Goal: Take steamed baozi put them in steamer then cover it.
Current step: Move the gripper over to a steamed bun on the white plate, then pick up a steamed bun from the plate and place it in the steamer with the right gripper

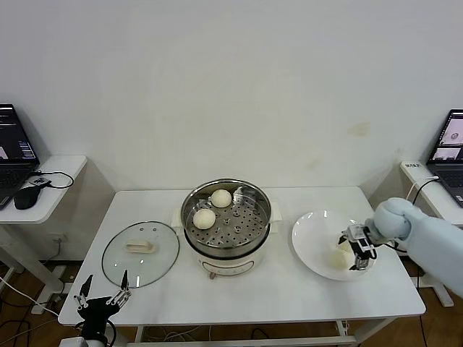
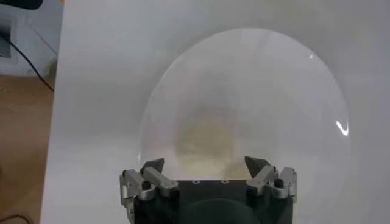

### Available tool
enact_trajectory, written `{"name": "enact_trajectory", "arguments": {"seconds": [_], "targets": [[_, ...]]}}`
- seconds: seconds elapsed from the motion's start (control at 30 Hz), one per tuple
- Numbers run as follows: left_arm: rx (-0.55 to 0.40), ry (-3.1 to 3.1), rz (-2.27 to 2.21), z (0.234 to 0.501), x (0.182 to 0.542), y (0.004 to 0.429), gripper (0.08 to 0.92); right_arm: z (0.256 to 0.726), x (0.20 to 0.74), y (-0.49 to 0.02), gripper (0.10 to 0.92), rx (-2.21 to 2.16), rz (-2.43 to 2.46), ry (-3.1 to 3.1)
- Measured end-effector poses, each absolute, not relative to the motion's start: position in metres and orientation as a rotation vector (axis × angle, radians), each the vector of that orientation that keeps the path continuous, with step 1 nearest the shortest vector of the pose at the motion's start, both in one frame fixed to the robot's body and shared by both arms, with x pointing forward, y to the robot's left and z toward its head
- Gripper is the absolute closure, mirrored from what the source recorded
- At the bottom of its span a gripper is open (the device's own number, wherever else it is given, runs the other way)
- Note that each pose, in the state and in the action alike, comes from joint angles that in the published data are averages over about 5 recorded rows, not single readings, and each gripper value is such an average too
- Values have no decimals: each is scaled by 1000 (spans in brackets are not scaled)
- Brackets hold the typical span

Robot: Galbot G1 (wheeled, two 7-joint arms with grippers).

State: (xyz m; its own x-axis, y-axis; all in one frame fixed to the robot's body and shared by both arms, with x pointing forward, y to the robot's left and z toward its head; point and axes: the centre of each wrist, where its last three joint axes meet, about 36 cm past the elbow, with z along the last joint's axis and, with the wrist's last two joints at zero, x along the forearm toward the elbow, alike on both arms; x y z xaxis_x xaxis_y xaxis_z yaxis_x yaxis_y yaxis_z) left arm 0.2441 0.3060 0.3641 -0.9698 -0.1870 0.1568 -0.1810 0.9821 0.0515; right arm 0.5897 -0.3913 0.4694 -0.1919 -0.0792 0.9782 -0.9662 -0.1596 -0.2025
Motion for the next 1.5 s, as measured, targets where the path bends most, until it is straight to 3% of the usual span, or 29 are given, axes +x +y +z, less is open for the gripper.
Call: {"name": "enact_trajectory", "arguments": {"seconds": [0.77, 1.0, 1.2, 1.5], "targets": [[283, -2963, -46, 362, 244, 306, 177, 455, 592, -387, 426, 1256, 1425, -1301], [282, -2965, -47, 364, 242, 305, 177, 464, 592, -389, 436, 1248, 1412, -1306], [277, -2972, -50, 367, 243, 305, 177, 493, 595, -387, 429, 1251, 1401, -1335], [265, -2988, -56, 374, 243, 305, 177, 581, 617, -361, 427, 1274, 1425, -1454]]}}
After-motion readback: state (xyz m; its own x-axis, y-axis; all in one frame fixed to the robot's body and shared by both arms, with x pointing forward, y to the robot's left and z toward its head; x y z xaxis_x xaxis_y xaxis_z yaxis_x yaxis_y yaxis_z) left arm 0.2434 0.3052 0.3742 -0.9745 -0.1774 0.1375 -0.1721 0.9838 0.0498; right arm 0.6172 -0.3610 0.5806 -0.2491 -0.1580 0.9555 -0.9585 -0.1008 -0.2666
